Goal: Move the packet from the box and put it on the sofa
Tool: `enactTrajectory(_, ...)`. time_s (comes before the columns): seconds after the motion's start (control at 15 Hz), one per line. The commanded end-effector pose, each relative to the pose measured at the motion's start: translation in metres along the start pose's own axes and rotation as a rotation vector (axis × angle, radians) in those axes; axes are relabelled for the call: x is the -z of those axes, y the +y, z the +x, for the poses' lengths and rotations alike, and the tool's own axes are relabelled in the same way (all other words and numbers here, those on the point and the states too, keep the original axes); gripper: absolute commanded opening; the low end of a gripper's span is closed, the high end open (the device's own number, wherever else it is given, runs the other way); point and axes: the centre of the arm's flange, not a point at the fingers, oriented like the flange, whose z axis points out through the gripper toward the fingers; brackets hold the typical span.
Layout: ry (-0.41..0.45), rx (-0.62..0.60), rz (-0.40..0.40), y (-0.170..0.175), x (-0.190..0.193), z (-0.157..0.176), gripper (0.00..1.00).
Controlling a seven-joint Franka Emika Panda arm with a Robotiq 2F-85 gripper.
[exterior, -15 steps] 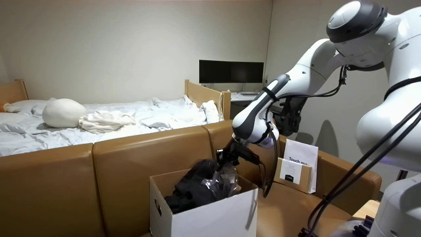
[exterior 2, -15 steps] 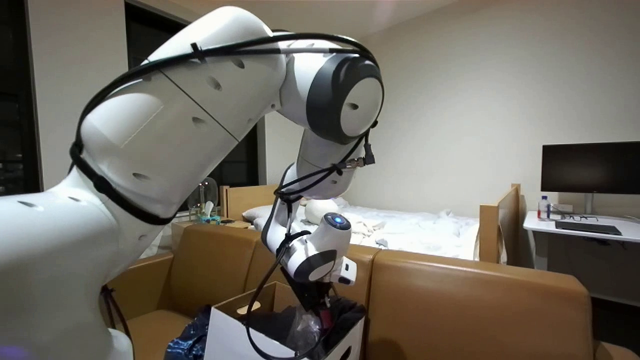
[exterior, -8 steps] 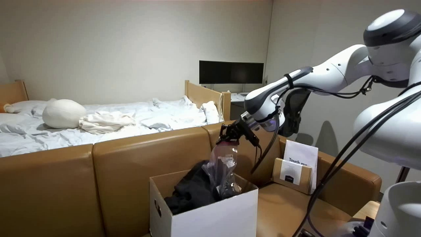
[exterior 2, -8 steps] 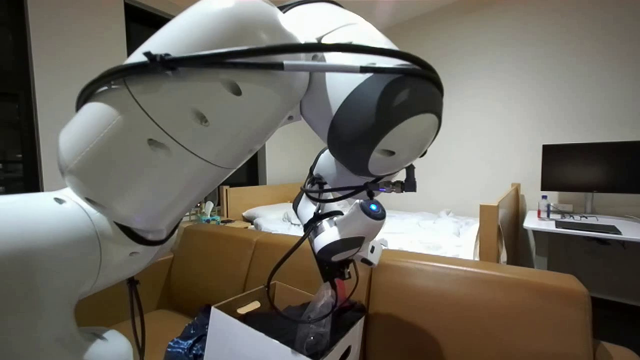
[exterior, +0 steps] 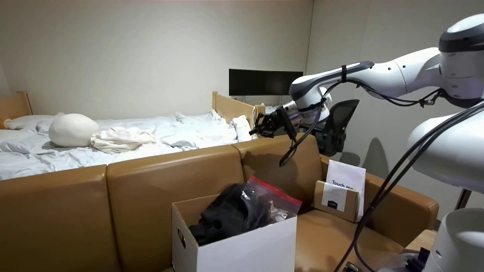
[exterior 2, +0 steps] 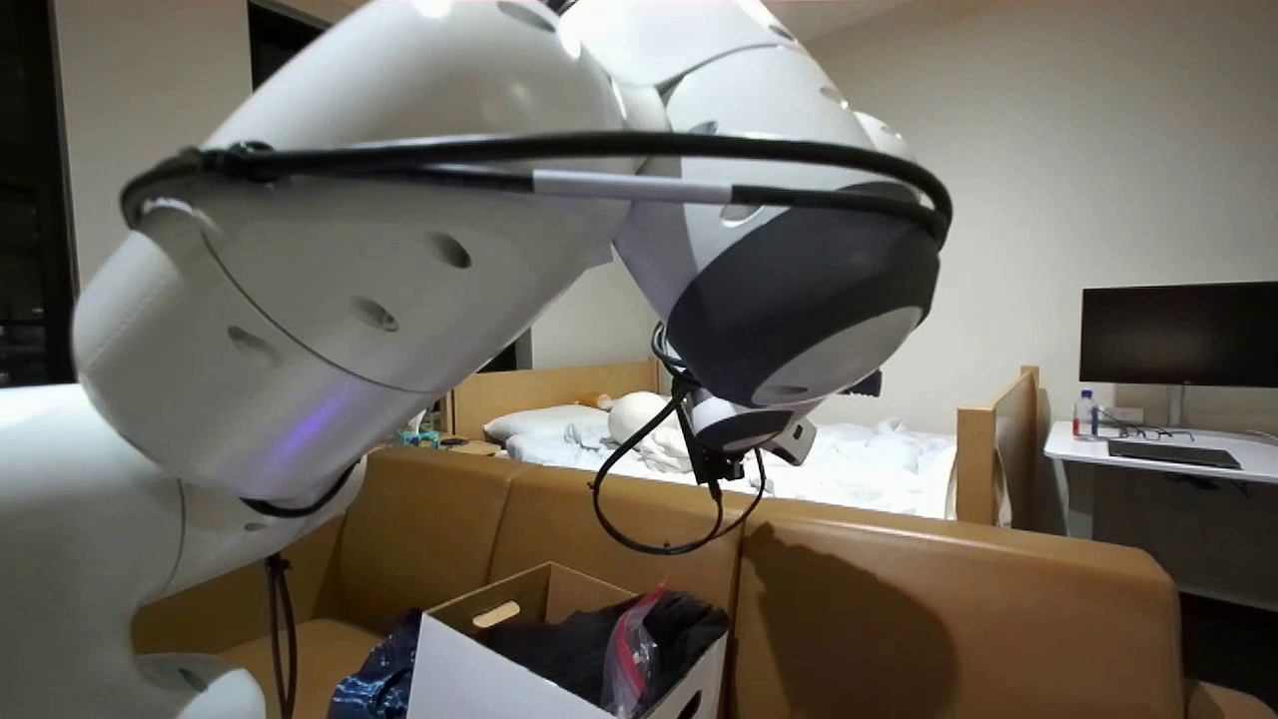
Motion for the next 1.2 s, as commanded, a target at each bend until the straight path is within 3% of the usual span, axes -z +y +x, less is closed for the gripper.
enactTrajectory(0.0, -0.204, 0.012, -0.048, 0.015, -0.020, -0.034, 0.29)
enactTrajectory(0.13, -0.330, 0.011, -0.083, 0.030, -0.026, -0.060, 0.29)
enactTrajectory(0.4, -0.476, 0.023, -0.247, 0.055, -0.030, -0.088, 0.54)
enactTrajectory(0.87, -0.475, 0.173, -0.511, 0.041, -0.044, -0.111, 0.98)
enactTrajectory(1.13, -0.533, 0.266, -0.675, 0.065, -0.052, -0.144, 1.00)
